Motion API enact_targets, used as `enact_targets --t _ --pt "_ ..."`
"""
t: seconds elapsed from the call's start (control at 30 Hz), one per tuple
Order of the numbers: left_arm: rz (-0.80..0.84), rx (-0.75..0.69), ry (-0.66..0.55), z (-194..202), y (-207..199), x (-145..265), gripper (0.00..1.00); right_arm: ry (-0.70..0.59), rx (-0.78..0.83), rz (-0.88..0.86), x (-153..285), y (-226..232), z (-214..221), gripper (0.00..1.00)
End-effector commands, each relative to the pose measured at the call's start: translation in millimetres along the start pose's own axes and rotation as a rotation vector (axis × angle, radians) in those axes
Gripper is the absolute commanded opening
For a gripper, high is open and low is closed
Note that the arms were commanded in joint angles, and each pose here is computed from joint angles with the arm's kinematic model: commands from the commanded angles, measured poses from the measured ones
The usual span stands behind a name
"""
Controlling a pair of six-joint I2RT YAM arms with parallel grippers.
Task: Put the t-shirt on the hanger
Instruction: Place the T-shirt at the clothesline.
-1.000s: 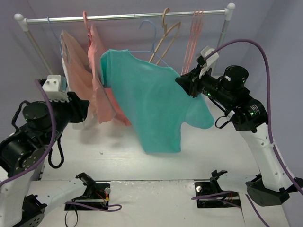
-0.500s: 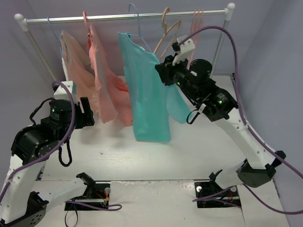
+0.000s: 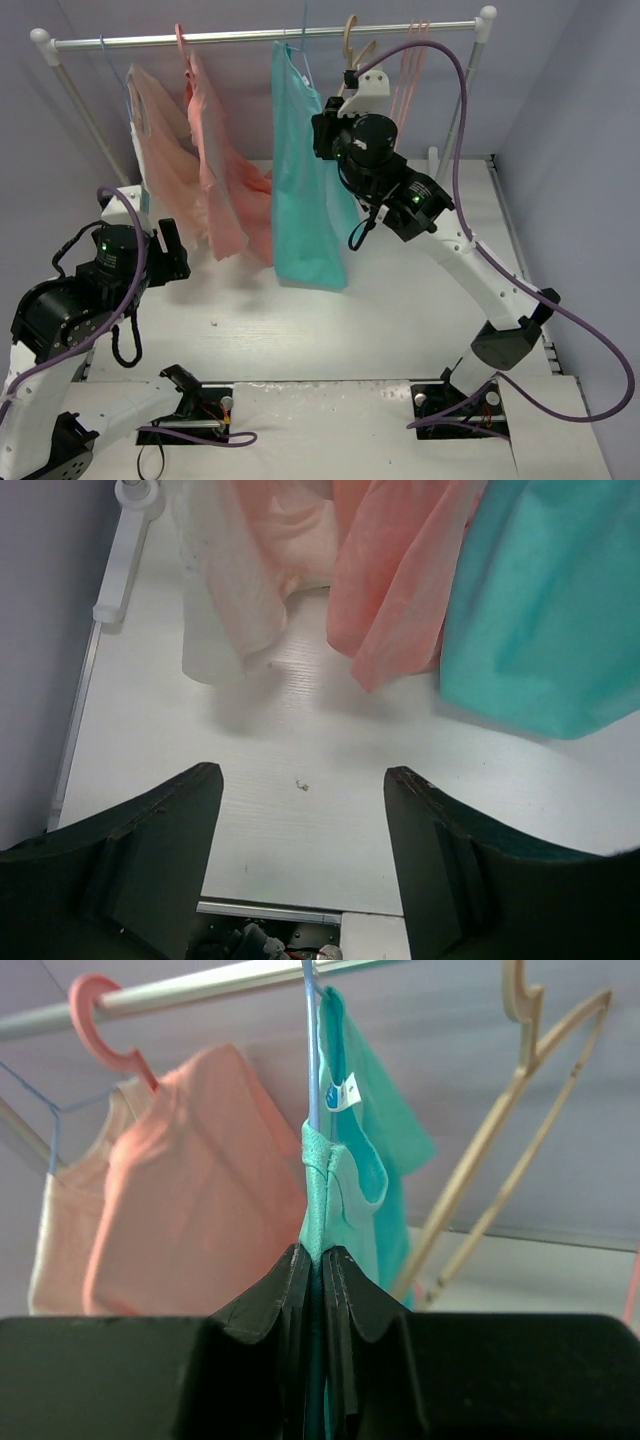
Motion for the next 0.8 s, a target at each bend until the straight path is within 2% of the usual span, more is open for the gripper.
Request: enact_targets --t 0.0,0.2,0.43,0.77 --pt "-0.010 0.023 0.002 2 0 0 0.66 -0.208 -0.172 -0.038 0 31 -51 0.00" --pt "0.001 0.011 0.032 10 0 0 0.66 -0.209 -0.236 0.003 -20 37 -35 0.00" --pt "0.013 0.009 0.044 16 1 2 0.66 -0.144 -0.225 0.032 -46 41 11 0.00" --pt "0.058 -0.019 0.057 18 -3 5 0.66 -0.039 -0.194 0.016 -47 33 58 0.03"
Point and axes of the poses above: each gripper's point midway between its finger pads, its own x axis back along the fingers, its own y axis along the line the jaws close on, z = x × y, the point moved 5 cm from there along x, back along the fingers, and after that the axes turned 13 degrees about -x, right-handed, at the moved point
